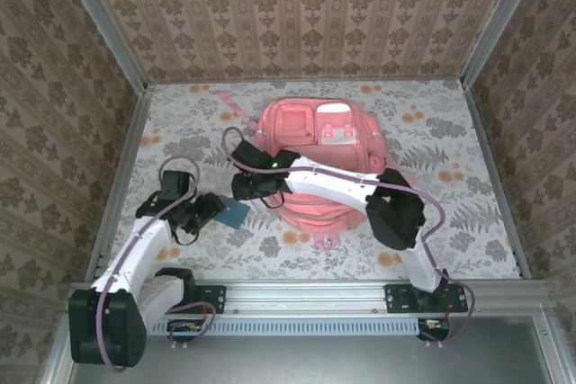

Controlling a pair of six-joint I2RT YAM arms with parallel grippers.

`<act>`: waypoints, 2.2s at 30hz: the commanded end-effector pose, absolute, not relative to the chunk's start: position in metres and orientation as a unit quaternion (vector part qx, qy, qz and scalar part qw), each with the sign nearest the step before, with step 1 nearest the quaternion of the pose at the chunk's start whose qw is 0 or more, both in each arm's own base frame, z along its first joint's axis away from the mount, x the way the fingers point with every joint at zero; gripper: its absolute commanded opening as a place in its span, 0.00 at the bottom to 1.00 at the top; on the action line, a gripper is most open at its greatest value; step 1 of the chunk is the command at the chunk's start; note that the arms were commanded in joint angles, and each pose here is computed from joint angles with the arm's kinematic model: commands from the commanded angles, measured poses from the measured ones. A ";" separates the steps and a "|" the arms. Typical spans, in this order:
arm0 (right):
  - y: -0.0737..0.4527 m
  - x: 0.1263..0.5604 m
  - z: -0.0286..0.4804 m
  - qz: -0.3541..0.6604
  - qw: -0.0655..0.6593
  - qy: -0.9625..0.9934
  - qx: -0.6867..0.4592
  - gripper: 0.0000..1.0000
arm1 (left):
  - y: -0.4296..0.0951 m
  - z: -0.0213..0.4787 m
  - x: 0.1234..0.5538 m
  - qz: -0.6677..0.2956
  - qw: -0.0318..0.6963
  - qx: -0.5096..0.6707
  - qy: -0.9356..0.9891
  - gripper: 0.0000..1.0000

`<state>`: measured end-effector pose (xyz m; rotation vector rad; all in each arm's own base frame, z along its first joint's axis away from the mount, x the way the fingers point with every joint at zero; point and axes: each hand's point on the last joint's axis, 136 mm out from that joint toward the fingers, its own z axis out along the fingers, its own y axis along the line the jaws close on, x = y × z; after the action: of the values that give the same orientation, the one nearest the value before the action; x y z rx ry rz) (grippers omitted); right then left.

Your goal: Pack the student bag

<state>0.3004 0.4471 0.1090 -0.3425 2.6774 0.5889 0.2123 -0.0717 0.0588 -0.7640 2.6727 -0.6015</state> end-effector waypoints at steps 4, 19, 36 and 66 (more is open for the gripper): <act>0.458 0.303 0.063 0.169 0.156 0.963 -0.139 0.32 | -0.084 0.052 0.216 -0.270 0.137 -0.303 0.904 0.59; 0.462 0.285 0.014 0.174 0.087 0.972 -0.131 0.30 | -0.084 0.035 0.223 -0.269 0.125 -0.325 0.898 0.52; 0.464 0.278 0.019 0.206 0.062 0.971 -0.103 0.30 | -0.092 0.040 0.234 -0.288 0.133 -0.288 0.904 0.20; 0.248 0.282 0.140 -0.047 0.111 0.898 -0.424 0.80 | -0.128 0.161 0.259 -0.350 0.233 -0.179 0.889 0.00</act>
<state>0.2875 0.2672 0.1517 -1.0576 2.6400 0.0132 0.2563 -0.1204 0.1425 -0.5090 2.4726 -0.9219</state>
